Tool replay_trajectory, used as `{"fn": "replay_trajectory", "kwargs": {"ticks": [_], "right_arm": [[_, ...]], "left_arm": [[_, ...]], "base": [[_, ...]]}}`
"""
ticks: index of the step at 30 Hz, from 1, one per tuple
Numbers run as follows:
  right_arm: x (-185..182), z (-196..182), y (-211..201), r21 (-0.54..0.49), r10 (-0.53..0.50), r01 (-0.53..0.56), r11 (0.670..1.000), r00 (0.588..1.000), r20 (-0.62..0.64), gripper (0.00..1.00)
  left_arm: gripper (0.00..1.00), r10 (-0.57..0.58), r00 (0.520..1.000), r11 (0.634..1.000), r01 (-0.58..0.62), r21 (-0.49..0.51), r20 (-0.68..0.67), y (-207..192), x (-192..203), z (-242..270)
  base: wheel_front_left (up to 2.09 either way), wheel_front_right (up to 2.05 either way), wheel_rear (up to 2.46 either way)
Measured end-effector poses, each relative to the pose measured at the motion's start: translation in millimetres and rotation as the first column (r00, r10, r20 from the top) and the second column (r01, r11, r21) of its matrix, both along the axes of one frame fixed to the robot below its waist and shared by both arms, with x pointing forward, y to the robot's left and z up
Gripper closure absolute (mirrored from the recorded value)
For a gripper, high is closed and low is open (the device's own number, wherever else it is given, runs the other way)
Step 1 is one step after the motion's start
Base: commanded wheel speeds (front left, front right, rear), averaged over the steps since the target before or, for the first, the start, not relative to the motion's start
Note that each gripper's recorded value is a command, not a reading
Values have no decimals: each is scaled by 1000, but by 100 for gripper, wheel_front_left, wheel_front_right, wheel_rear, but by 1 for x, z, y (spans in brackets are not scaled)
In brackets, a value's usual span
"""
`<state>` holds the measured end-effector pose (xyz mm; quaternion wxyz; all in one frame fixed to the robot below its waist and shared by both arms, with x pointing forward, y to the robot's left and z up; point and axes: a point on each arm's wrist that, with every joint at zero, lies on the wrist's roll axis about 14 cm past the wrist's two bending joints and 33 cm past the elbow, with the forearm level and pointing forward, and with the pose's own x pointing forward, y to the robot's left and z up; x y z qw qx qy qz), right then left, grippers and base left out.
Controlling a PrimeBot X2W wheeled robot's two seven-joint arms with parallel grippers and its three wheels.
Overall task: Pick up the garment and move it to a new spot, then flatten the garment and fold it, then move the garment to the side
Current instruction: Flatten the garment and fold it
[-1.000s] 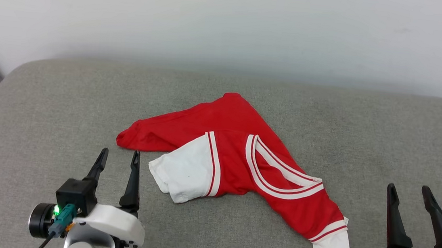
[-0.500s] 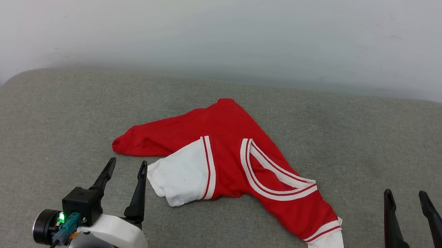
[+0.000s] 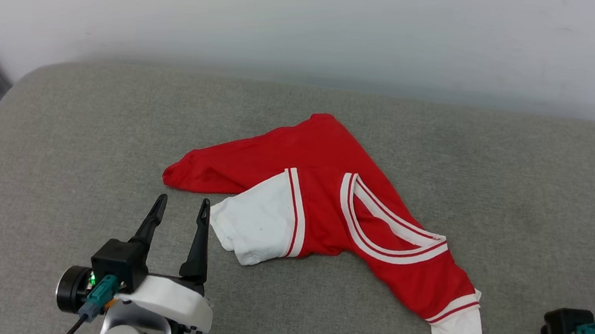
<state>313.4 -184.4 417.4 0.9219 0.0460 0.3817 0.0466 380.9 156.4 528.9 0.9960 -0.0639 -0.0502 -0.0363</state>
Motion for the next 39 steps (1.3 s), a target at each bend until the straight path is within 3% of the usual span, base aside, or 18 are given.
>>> {"fn": "replay_trajectory", "kwargs": {"ticks": [6, 13, 14, 15, 16, 25, 32, 35, 39], "right_arm": [[6, -32, 36, 48, 129, -123, 991, 979, -156, 0], [14, -61, 50, 77, 176, -161, 984, 953, -246, 0], [15, -63, 51, 81, 177, -162, 983, 952, -250, 51], [16, -63, 51, 81, 177, -161, 984, 952, -250, 93], [16, -64, 50, 85, 172, -156, 984, 953, -248, 100], [33, -37, 18, 27, 79, -77, 997, 993, -93, 100], [51, -1, -5, -12, 17, -16, 1000, 998, 56, 100], [60, 7, -5, -10, 10, -9, 1000, 996, 90, 100], [69, 10, -3, -4, 6, -5, 1000, 994, 111, 100]], "left_arm": [[0, 31, 999, 999, -31, -8, -10, 8, 9, -5], [0, 73, 996, 997, -74, -8, -41, 22, 13, -16], [0, 78, 996, 997, -79, -9, -44, 23, 14, -17], [0, 81, 996, 997, -82, -9, -46, 24, 14, -18], [0, 82, 996, 997, -82, -9, -48, 24, 14, -19], [0, 45, 997, 998, -46, -30, -60, 17, 10, -19], [0, -121, 986, 992, 125, 28, -111, 3, 38, 8], [0, -201, 953, 975, 217, 46, -226, -5, 54, 3], [0, -252, 845, 949, 311, 49, -472, -8, 66, -37]], "base": [[0, 0, 0], [0, 0, 0], [0, 0, 0], [0, 0, 0], [0, 0, 0], [0, 0, 0], [0, 0, 0], [0, 0, 0], [0, 0, 0]]}}
